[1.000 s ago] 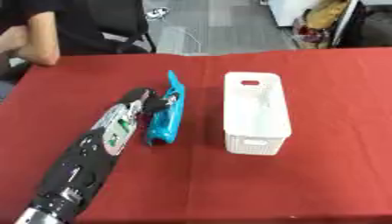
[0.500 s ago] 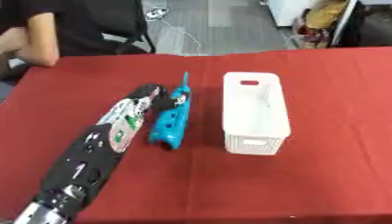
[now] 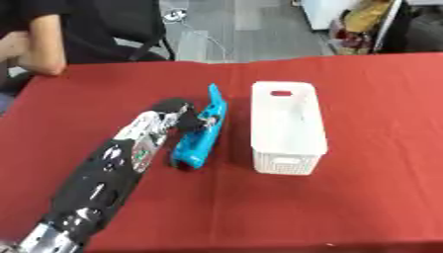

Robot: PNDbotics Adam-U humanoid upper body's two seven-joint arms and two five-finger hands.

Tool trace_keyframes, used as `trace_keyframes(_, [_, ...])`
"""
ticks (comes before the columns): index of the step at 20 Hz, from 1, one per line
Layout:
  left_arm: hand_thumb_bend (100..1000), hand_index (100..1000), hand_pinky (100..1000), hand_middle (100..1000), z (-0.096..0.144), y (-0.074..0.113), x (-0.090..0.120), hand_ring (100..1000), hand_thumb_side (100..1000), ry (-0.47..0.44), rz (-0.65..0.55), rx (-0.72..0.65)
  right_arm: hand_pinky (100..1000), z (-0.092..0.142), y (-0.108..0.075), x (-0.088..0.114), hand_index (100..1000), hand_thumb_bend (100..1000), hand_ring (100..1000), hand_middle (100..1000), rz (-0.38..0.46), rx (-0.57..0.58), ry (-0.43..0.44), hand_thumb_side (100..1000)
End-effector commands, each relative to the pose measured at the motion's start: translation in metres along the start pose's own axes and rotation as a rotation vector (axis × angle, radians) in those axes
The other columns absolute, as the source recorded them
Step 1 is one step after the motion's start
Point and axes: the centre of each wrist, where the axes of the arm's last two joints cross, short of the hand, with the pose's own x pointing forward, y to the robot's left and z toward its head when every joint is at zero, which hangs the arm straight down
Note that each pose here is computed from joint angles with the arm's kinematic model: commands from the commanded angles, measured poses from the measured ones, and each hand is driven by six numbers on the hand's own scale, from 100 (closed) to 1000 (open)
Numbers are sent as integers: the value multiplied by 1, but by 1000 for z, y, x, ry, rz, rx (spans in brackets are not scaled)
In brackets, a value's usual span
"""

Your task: Pick up objects on the table and place them in the box.

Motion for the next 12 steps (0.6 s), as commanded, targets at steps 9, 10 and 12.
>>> trace_keyframes(9, [758,791,568,668,-17,-32,-24,582,996,183,83,-71,765,-8,-3,6,945,100,889,884,12,5,-39,973])
trace_keyframes(10, [723,751,479,597,-18,-36,-27,501,936,207,89,-61,764,-8,-3,6,944,100,889,884,12,5,-39,973])
trace_keyframes(12, [739,731,438,560,-19,-45,-28,451,946,240,72,-41,764,-8,-3,6,944,100,889,884,12,4,-41,973])
